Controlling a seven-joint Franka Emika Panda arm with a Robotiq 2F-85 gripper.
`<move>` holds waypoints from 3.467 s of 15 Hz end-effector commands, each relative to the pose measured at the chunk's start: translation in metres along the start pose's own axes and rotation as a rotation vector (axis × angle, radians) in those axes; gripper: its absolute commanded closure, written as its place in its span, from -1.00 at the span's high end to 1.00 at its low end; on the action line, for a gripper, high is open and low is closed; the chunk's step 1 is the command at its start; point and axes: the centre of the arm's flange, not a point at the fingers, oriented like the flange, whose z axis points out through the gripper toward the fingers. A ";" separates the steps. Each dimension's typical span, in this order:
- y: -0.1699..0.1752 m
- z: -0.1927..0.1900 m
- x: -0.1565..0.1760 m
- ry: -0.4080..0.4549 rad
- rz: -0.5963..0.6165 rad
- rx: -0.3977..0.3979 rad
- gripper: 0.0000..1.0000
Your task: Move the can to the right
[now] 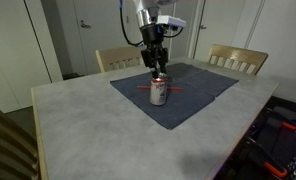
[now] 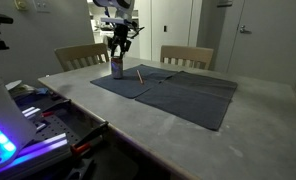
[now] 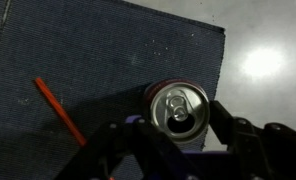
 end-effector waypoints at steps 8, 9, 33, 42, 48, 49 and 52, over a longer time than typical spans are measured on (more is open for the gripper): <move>0.017 -0.031 -0.008 0.007 0.051 -0.036 -0.33; 0.022 -0.034 -0.012 0.011 0.069 -0.040 -0.33; 0.240 -0.003 -0.148 0.216 0.544 -0.027 -0.33; 0.283 0.015 -0.166 0.247 0.559 0.028 -0.33; 0.285 0.023 -0.165 0.237 0.517 0.049 -0.33; 0.285 0.025 -0.165 0.235 0.511 0.051 -0.33; 0.284 0.026 -0.167 0.230 0.498 0.048 -0.20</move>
